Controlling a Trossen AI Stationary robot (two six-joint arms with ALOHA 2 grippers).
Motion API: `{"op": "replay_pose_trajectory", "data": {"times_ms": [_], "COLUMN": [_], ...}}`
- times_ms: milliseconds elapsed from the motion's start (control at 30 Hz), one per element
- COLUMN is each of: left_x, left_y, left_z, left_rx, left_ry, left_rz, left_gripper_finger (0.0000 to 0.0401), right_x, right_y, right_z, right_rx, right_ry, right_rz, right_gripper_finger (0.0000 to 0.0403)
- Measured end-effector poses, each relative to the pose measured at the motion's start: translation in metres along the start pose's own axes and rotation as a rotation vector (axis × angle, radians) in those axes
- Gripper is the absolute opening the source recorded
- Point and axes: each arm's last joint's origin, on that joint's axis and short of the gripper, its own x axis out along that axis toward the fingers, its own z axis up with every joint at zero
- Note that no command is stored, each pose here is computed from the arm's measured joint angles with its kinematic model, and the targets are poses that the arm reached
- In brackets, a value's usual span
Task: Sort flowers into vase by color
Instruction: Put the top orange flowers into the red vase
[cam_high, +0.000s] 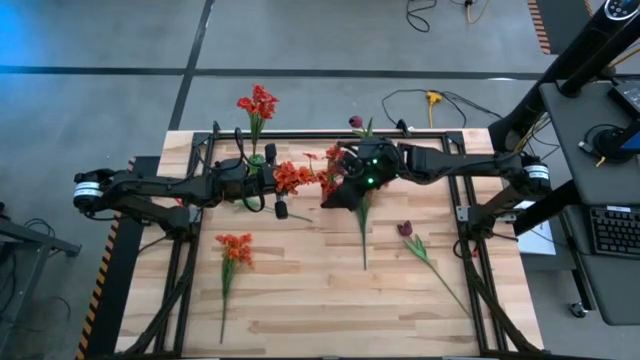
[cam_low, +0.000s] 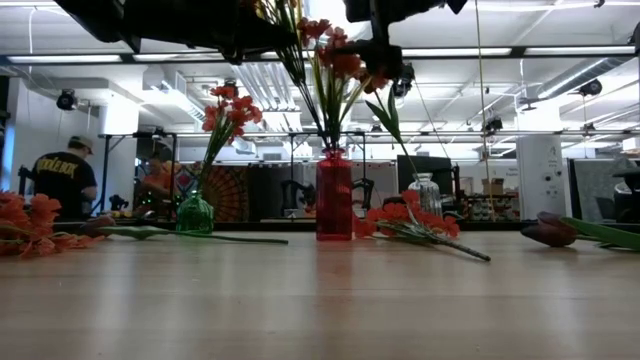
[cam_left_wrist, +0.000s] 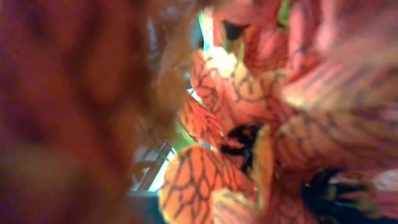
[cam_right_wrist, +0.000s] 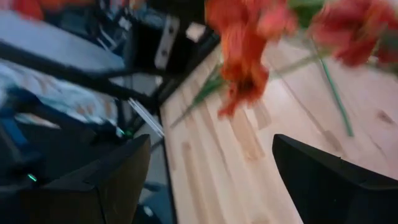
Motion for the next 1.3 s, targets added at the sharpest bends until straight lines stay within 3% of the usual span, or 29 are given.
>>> {"op": "replay_pose_trajectory", "data": {"times_ms": [267, 500, 900, 1067, 1300], "left_x": [0.000, 0.000, 0.000, 0.000, 0.000], "left_y": [0.000, 0.000, 0.000, -0.001, -0.001], "left_z": [0.000, 0.000, -0.001, -0.003, -0.006], "left_rx": [0.000, 0.001, -0.008, 0.004, 0.030], "left_ry": [0.001, 0.004, 0.006, 0.026, 0.071], "left_rz": [0.000, -0.001, -0.002, -0.007, 0.016], "left_gripper_finger": [0.0012, 0.0012, 0.0018, 0.0060, 0.0184], "right_x": [-0.004, -0.011, -0.004, -0.004, -0.004], "right_y": [0.000, 0.015, 0.010, 0.009, 0.009], "right_z": [0.012, 0.016, 0.009, 0.010, 0.010], "right_rx": [0.106, -0.040, -0.130, -0.121, -0.133], "right_ry": [-0.073, -0.058, -0.041, -0.075, -0.077], "right_rz": [0.050, 0.161, 0.135, 0.105, 0.098], "right_gripper_finger": [0.0327, 0.0327, 0.0327, 0.0327, 0.0327]}}
